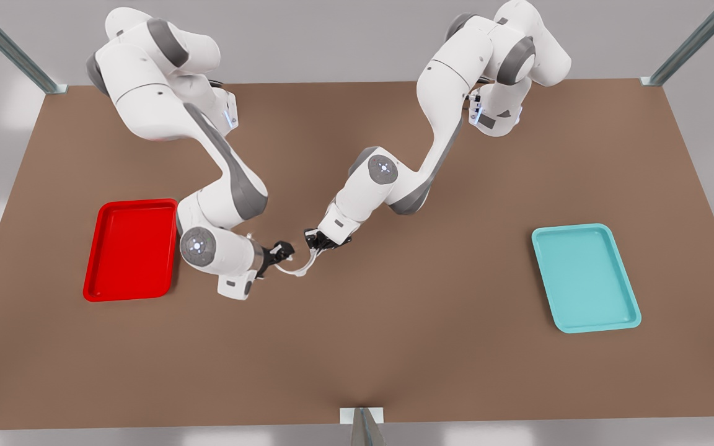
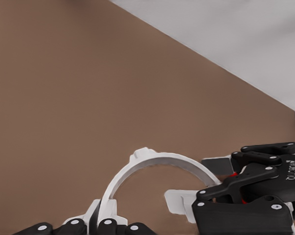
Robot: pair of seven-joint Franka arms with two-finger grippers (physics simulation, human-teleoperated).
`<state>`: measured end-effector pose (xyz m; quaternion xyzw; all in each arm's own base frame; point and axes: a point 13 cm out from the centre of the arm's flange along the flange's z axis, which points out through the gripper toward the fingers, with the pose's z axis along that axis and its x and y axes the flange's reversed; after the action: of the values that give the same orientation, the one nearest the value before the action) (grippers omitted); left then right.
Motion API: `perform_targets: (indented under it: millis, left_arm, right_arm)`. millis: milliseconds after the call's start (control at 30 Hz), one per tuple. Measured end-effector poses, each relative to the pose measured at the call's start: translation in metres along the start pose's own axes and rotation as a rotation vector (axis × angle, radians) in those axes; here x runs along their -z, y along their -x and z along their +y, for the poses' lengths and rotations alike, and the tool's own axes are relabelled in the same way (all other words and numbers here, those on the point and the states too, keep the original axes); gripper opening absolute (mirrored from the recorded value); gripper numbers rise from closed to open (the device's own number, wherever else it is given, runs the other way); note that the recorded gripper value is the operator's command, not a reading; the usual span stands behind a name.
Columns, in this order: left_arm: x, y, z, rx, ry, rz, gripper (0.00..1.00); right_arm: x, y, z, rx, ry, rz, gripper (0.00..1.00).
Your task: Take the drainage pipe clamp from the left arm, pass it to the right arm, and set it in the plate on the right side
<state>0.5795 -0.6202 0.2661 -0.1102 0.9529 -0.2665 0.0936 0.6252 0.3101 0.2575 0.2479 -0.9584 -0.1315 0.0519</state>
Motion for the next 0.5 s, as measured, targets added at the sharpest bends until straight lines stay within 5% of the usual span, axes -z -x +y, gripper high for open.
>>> perform_targets:
  millis: [300,333,367,500]
  left_arm:
    - [0.000,0.000,0.000,0.031,0.000,0.000,0.21]
    - [0.000,0.000,0.000,0.033,0.000,-0.001,0.21]
    - [0.000,-0.001,-0.001,0.036,0.000,0.000,0.21]
    - [-0.001,-0.009,-0.005,0.038,-0.001,0.005,0.21]
  right_arm:
    - [-0.014,-0.013,-0.017,0.014,-0.002,0.031,1.00]
    - [-0.013,-0.012,-0.016,0.021,-0.003,0.028,0.87]
    - [-0.013,-0.010,-0.014,0.027,-0.003,0.022,0.55]
    - [-0.012,-0.003,-0.007,0.051,-0.006,-0.003,0.44]
